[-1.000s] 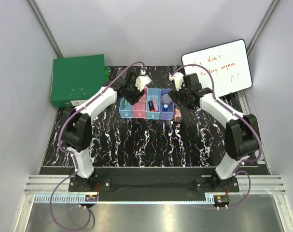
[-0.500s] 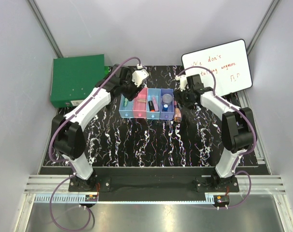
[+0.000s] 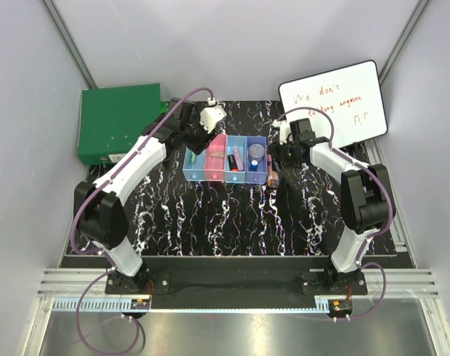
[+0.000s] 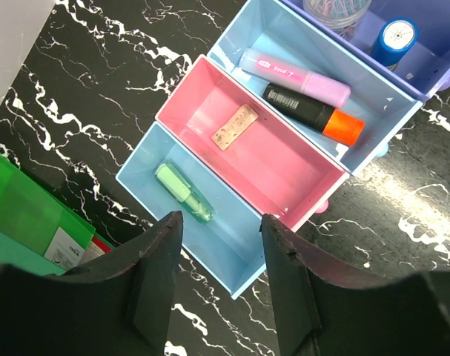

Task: Sort the stationery into containers
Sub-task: Pick up the stationery from the center of the board.

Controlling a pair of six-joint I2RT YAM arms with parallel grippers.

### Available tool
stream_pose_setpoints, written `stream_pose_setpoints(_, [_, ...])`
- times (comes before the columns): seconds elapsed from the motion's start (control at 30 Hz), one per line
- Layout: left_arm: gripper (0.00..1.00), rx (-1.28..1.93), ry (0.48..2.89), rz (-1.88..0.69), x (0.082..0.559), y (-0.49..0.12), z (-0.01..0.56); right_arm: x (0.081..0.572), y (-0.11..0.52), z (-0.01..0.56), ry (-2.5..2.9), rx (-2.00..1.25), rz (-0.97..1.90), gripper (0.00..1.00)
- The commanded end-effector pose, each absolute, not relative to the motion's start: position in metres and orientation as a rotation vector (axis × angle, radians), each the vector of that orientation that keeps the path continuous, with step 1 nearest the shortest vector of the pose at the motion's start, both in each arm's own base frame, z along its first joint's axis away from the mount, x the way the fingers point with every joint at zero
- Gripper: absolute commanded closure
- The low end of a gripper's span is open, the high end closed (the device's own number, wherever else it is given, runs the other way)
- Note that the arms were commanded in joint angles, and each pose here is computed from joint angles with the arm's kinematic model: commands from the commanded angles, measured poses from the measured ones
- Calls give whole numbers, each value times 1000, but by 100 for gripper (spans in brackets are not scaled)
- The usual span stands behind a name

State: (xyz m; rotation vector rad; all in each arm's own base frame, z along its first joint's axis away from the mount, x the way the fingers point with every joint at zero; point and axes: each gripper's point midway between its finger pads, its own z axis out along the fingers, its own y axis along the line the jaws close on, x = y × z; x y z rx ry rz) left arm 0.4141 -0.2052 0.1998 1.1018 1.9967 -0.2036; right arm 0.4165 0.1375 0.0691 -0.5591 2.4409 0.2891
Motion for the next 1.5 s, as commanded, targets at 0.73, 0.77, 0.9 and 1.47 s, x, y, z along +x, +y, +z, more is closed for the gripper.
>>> stream_pose_setpoints(0.73, [48,1099,1881,-199,405,-182,241,404,156,37,2546,-469,425,29])
stream_pose_setpoints(0.77, [48,1099,1877,-198,405,-182,243,403,156,35,2550,-472,426,29])
stream_pose_setpoints(0.9, [48,1100,1869,-197,403,-180,245,401,155,28,2568,-472,413,34])
stream_pose_setpoints(1.47, [48,1071,1863,-225,401,-170,251,383,137,45,2554,-534,267,93])
